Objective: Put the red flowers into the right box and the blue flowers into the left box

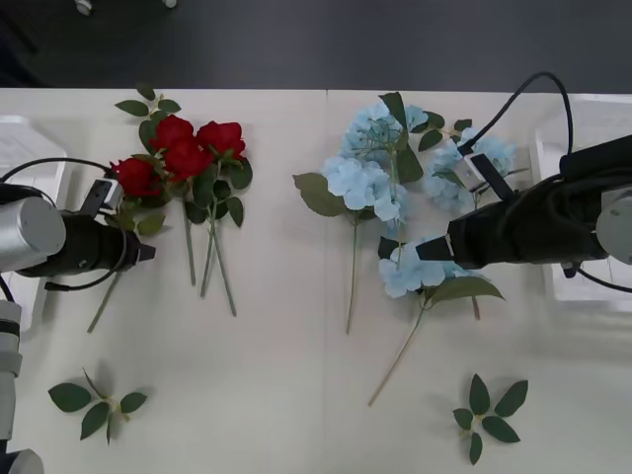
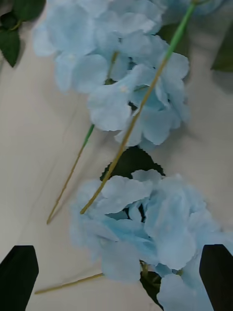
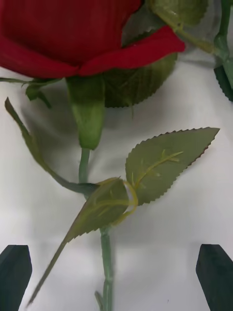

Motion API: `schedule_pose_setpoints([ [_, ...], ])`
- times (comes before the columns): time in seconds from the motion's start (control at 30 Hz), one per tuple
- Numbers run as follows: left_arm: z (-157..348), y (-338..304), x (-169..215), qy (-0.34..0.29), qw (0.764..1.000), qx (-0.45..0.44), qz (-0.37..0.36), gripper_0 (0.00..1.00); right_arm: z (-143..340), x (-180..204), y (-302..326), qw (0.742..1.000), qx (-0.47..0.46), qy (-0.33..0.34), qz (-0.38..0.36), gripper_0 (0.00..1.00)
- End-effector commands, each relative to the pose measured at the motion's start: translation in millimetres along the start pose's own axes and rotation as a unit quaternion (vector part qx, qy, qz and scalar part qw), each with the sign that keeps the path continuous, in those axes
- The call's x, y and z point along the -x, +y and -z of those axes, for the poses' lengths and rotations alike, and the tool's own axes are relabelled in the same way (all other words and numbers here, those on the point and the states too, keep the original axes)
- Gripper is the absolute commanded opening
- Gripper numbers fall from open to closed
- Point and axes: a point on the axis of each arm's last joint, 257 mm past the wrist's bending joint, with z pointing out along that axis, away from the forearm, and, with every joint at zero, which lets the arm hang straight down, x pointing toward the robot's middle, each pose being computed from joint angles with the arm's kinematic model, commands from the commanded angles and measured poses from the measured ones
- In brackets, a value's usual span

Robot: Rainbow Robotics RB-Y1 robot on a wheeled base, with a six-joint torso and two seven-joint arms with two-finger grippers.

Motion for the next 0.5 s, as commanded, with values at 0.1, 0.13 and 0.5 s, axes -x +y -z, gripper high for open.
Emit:
schedule_pose_setpoints([
  [0.1, -6, 11, 22, -0.007, 0.999, 0.01, 0.029, 1.0, -3, 23, -20, 0.995, -0.03, -0.031, -0.086, 0.99],
  [0.13, -9, 11, 21, -0.007, 0.999, 0.01, 0.031, 1.0, -3, 23, -26, 0.993, -0.039, -0.033, -0.103, 0.99],
  [0.5, -15, 9, 14, 0.0, 0.999, 0.007, 0.033, 0.19, -1, 19, -75, 0.961, -0.108, -0.052, -0.249, 0.98],
])
